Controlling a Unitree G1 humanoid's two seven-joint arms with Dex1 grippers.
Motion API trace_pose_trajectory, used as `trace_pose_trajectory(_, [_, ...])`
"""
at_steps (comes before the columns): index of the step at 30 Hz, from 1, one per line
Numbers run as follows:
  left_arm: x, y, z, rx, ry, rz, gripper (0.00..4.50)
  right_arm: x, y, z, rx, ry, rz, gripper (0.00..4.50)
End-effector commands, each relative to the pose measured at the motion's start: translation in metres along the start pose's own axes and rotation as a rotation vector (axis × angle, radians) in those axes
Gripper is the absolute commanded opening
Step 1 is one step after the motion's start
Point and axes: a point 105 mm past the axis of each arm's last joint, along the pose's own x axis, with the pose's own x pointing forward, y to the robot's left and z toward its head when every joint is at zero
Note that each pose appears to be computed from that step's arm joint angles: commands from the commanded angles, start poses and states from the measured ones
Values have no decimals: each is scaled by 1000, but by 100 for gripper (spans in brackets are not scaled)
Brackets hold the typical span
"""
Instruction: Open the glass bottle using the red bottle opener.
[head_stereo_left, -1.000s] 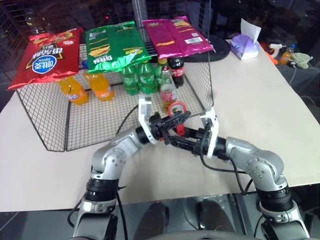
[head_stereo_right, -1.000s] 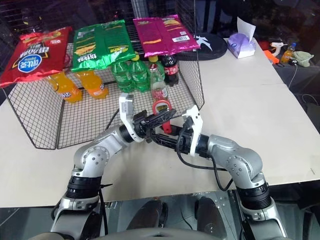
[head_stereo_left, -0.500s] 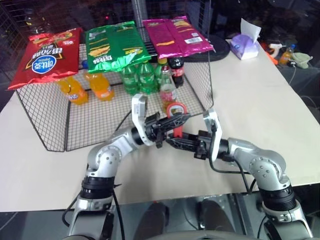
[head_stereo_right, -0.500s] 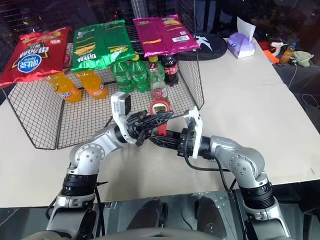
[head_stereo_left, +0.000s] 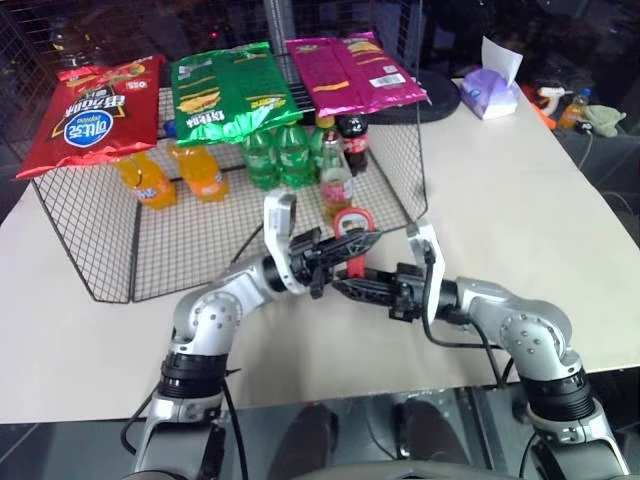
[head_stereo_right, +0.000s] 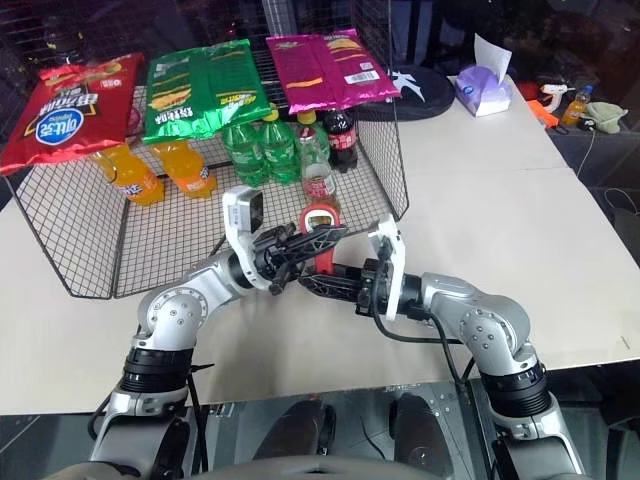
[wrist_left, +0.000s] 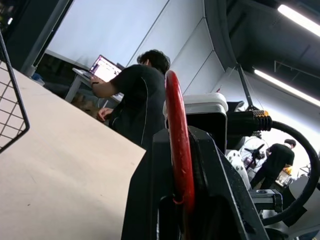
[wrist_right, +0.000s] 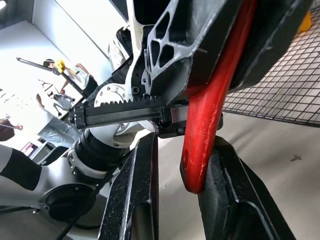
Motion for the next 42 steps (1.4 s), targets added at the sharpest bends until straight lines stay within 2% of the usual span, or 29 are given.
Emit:
trace_pose_trajectory(1, [-6,5,-5,-5,25,47,0,-10,-6,24,-80,-79,-66,283])
trace_pose_trajectory(2, [-6,6,-6,-6,25,47,0,-10,-6,24,-77,-81,-66,308])
trace_pose_trajectory(7, [-6,6,-5,-7,18,48,0,-12,-8,23,-64,-83,-74,308])
trace_pose_trajectory(15, [-3,4,6,-6,-39,28,0,-10,1,-3,-37,38,-18,308])
trace_pose_trajectory(30, [1,-1,4,-25,-37,0,0,-3,-2,2,-44,14,-26,308])
trace_pose_trajectory(31, [2,-1,4,-30,-41,-1,0,-2,-2,1,-44,17,-25,256])
trace_pose_trajectory(33, [2,0,5,-38,-48,1,0,-2,-2,0,-45,20,-27,182])
trace_pose_trajectory(34, [2,0,5,-45,-51,3,0,-2,-3,0,-46,22,-29,123])
trace_pose_trajectory(36, [2,1,6,-48,-58,8,0,-4,-4,-1,-46,26,-35,32])
trace_pose_trajectory(37, [2,1,6,-49,-59,8,0,-4,-4,-1,-45,26,-36,7])
trace_pose_trajectory(42, [3,1,3,-60,-53,9,0,-5,-5,-1,-42,25,-36,7])
